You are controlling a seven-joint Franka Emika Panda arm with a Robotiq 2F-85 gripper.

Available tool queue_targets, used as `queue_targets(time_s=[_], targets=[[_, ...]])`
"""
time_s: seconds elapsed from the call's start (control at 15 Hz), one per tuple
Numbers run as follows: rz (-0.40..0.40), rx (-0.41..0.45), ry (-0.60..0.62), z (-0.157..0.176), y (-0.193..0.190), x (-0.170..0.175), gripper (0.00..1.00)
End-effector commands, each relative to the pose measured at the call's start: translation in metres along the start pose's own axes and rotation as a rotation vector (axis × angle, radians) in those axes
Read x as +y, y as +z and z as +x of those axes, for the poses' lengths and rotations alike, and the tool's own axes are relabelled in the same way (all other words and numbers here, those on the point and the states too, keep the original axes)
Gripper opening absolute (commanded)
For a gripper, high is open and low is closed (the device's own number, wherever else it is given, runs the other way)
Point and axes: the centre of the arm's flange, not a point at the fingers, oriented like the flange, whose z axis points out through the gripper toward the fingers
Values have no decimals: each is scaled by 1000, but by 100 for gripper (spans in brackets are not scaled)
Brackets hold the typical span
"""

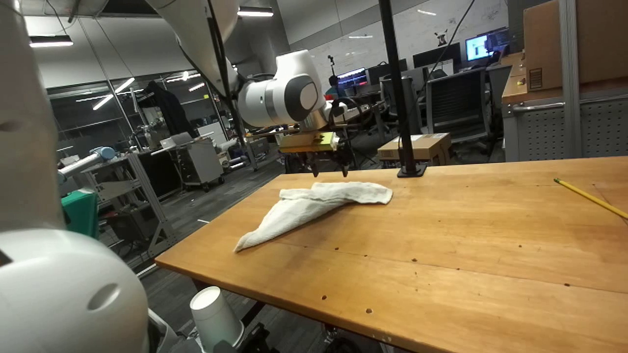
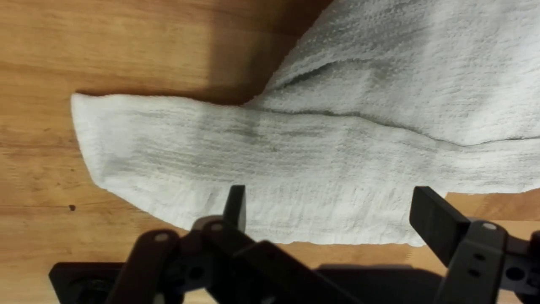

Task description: Fold the towel.

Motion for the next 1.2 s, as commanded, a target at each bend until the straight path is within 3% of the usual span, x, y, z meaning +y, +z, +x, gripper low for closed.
queue_targets(time_s=[0.0,0.53,1.13], targets=[[-45,41,28,26,12,18,100],[-146,44,107,26,26,67,100],[-139,-4,162,9,57,68,100]])
